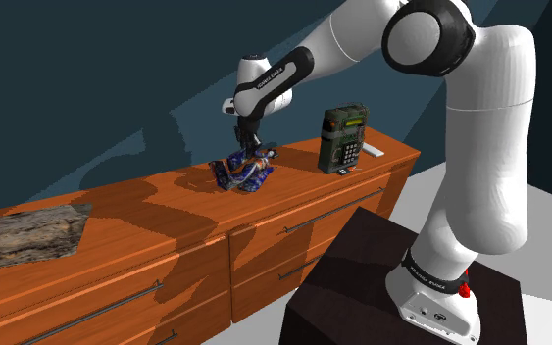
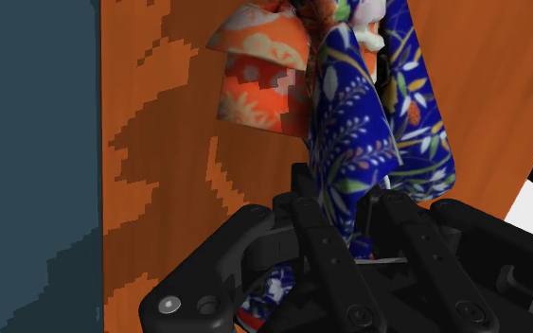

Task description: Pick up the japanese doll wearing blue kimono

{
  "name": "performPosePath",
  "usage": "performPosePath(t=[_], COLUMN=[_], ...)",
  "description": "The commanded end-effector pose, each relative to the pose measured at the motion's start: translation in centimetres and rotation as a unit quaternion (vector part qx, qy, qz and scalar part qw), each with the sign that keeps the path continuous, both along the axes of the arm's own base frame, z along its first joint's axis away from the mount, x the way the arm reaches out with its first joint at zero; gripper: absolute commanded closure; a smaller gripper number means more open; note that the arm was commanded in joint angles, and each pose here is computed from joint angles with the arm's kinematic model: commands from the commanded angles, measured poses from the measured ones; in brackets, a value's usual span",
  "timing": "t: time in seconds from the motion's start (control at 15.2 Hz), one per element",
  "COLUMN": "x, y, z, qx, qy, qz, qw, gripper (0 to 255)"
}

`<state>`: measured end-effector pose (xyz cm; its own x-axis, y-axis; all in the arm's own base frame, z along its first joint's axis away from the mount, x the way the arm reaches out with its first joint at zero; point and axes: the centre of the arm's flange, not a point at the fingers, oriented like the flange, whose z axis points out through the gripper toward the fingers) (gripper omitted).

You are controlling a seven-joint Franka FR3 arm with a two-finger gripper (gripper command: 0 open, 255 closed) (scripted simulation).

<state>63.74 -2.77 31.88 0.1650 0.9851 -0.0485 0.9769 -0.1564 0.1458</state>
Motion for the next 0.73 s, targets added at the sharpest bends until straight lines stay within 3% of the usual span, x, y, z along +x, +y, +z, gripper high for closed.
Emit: performPosePath(t=[0.0, 0.2, 0.66], x=[0.0, 0.0, 0.0], y=[0.0, 0.0, 0.0], z=[0.0, -0.1, 3.6], qx=[0.000, 0.000, 0.000], qy=[0.000, 0.000, 0.000], qz=[0.000, 0.000, 0.000], qw=[1.0000, 1.0000, 1.0000], gripper=[255, 255, 255])
